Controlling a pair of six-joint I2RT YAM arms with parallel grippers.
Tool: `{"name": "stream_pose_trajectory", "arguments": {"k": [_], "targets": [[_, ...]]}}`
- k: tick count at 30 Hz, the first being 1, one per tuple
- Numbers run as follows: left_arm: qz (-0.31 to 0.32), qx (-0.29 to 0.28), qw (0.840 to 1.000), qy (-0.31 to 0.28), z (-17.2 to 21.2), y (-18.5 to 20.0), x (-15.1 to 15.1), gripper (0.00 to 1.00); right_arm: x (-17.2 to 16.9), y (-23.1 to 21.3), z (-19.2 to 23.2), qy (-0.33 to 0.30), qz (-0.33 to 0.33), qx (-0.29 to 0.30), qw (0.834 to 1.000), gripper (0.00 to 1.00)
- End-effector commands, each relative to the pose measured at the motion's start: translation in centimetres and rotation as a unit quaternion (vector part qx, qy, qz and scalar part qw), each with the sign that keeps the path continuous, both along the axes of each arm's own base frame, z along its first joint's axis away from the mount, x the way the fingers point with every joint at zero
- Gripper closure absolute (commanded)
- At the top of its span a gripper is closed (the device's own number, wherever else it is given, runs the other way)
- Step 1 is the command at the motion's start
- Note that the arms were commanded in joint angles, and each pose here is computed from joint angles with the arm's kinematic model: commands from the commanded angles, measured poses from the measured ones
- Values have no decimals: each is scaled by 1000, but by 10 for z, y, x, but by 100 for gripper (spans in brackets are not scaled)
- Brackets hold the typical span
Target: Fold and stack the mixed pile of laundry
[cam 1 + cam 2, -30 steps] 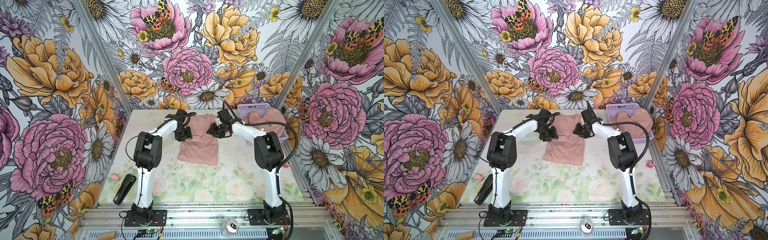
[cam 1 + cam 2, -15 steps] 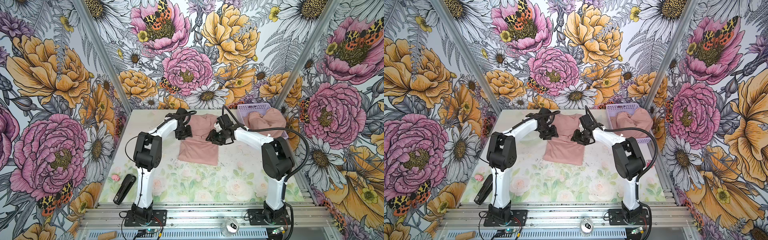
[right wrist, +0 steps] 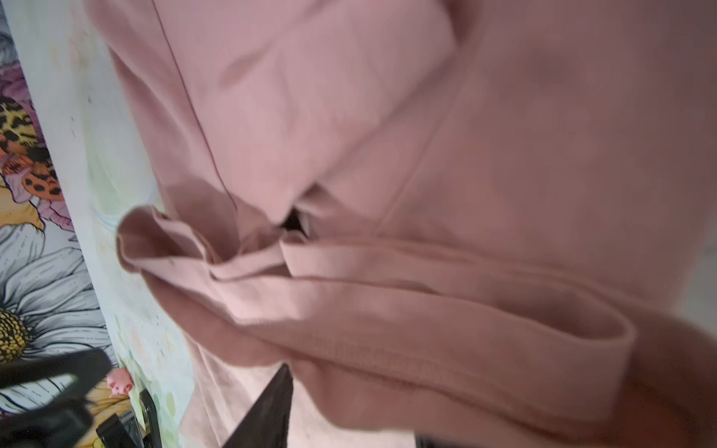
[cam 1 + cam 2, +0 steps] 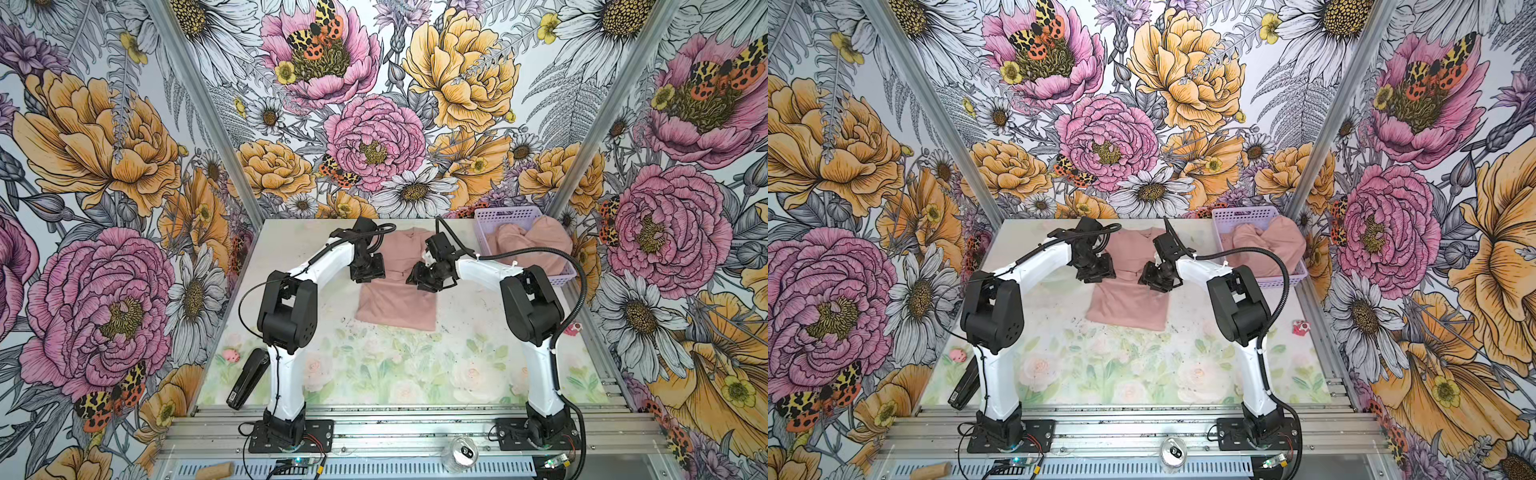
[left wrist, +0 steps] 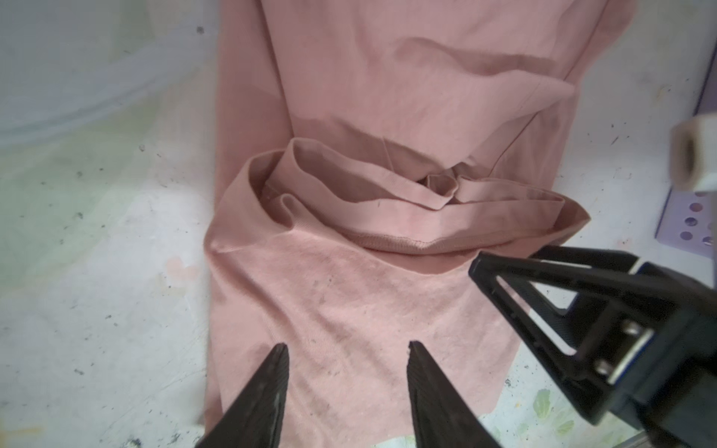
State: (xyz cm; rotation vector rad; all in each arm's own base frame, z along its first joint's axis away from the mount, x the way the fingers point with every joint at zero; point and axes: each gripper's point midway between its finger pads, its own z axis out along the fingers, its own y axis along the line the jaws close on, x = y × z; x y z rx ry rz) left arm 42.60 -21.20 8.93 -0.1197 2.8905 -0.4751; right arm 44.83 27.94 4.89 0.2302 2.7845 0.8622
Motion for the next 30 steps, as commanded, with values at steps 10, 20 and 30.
{"name": "stream_pose_trajectory", "arguments": {"k": [10,20,30], "targets": [[58,25,998,-7,-31,44,53,52,35,-14,24,-52,-24,2,998,49],[114,33,993,-23,-28,80,57,52,-13,-22,38,-30,-5,-3,1000,49],[9,41,999,-10,-17,50,-30,53,-117,-32,12,51,24,-71,996,49]]}}
